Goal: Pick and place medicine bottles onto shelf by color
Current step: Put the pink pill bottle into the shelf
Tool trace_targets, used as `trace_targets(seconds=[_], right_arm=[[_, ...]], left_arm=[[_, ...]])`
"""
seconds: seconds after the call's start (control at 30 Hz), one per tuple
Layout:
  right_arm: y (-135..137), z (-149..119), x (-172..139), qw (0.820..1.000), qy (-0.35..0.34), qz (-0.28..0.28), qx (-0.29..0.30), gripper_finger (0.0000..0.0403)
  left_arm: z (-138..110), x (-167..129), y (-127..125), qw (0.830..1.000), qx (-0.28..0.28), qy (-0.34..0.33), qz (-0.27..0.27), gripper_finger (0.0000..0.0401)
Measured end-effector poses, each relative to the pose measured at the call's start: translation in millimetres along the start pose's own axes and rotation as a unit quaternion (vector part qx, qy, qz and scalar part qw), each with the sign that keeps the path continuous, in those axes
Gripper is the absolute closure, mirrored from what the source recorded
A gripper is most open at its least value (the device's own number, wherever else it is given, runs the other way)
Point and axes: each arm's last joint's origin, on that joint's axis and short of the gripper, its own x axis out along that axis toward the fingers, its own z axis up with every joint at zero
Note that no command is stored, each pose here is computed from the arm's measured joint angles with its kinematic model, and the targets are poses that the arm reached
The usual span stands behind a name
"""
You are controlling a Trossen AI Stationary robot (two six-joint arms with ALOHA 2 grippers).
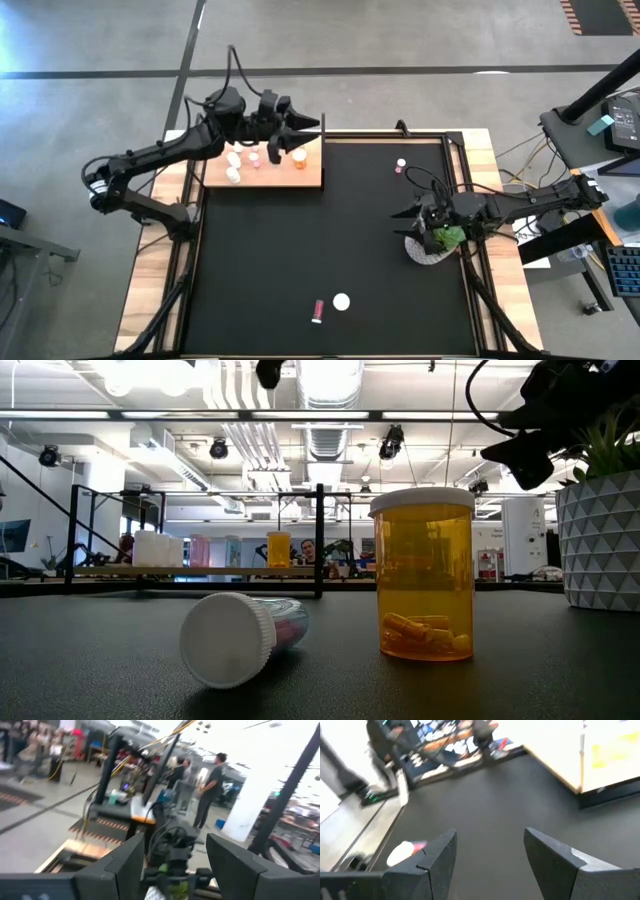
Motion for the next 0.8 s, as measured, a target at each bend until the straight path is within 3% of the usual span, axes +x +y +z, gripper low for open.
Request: trace_targets(seconds=[0.2, 0.4, 0.57, 0.67, 0.8], right_arm=[[0, 12, -1, 0.997, -0.075, -0.034, 0.003, 0.0183], [5, 26, -1, 0.987, -0.151, -0.030, -0.049, 0.0183], [6, 28, -2, 0.984, -0.161, -0.029, -0.077, 0.0183], [4, 29, -2, 0.980, -0.168, -0.058, -0.086, 0.0183], [1, 30, -4, 0.979, -0.173, -0.085, -0.065, 0.0183]], left_arm=[[6, 2, -6, 0.999, 0.019, -0.037, -0.018, 0.0204], [7, 4, -8, 0.999, -0.018, -0.044, -0.026, 0.0204], [6, 4, -7, 0.999, -0.017, -0.048, -0.014, 0.0204], [6, 4, -6, 0.998, -0.019, -0.056, 0.007, 0.0204], [6, 5, -7, 0.998, -0.019, -0.057, 0.006, 0.0204]])
